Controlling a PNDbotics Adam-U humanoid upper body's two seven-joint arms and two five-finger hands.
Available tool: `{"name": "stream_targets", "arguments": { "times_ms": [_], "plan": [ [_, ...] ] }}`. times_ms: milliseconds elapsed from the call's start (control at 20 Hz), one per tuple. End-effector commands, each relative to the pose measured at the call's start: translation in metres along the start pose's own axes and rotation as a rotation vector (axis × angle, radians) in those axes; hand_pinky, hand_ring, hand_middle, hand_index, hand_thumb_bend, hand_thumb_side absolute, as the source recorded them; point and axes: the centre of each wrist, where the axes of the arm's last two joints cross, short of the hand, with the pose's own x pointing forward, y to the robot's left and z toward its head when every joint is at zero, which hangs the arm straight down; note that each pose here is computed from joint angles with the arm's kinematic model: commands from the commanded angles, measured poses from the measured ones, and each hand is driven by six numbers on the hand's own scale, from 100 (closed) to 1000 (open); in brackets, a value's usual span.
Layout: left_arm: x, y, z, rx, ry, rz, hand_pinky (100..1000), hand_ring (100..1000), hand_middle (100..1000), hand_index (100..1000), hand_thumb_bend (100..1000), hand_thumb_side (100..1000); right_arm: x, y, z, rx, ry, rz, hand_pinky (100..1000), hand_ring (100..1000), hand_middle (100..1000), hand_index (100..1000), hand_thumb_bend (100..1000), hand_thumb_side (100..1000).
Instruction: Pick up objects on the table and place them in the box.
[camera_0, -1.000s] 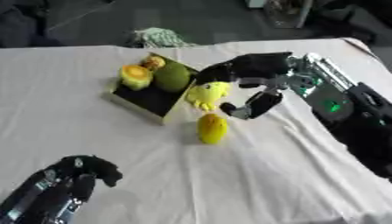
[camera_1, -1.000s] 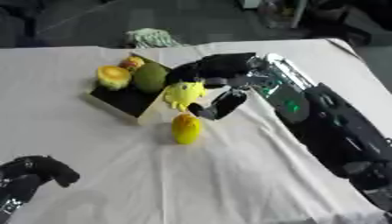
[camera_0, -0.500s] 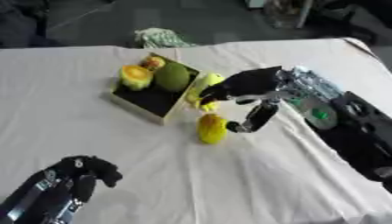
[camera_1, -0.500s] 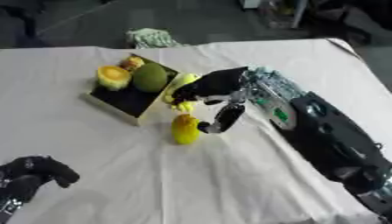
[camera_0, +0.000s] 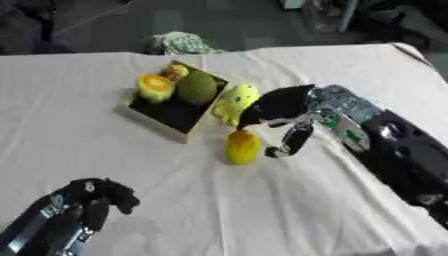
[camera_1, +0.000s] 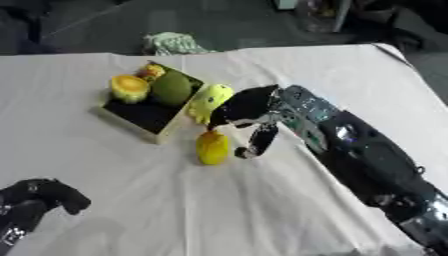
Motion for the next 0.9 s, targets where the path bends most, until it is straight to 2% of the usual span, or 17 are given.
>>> {"name": "stream_targets", "arguments": {
  "times_ms": [50, 150, 350, 500, 550, 600, 900],
  "plan": [
    [0.007, 0.003, 0.0, 0.005, -0.015, -0.024, 718, 681, 515, 729, 100, 677, -0.005, -0.007, 0.003, -0.022, 0.01, 0.043, 806, 815, 713, 781, 298, 338],
    [0.007, 0.003, 0.0, 0.006, -0.016, -0.024, 718, 681, 515, 729, 100, 676, -0.006, -0.006, 0.002, -0.06, 0.022, 0.04, 790, 786, 613, 707, 276, 332],
    [0.007, 0.003, 0.0, 0.007, -0.017, -0.024, 718, 680, 515, 728, 100, 675, -0.008, -0.01, 0.003, -0.141, 0.039, 0.028, 770, 752, 534, 634, 239, 312],
    [0.007, 0.003, 0.001, 0.008, -0.017, -0.024, 717, 680, 514, 728, 100, 674, -0.01, -0.018, 0.006, -0.197, 0.042, 0.02, 761, 742, 521, 623, 215, 297],
    [0.007, 0.003, 0.001, 0.008, -0.017, -0.024, 717, 680, 514, 728, 100, 673, -0.011, -0.022, 0.007, -0.214, 0.04, 0.018, 758, 739, 517, 620, 166, 317],
    [0.007, 0.003, 0.0, 0.008, -0.018, -0.024, 717, 680, 514, 728, 100, 673, -0.011, -0.026, 0.008, -0.23, 0.036, 0.016, 756, 738, 514, 618, 202, 287],
    [0.007, 0.003, 0.0, 0.007, -0.019, -0.021, 717, 679, 513, 728, 100, 673, -0.014, -0.056, 0.006, -0.319, -0.024, -0.023, 728, 709, 492, 604, 100, 231]
  ]
}}
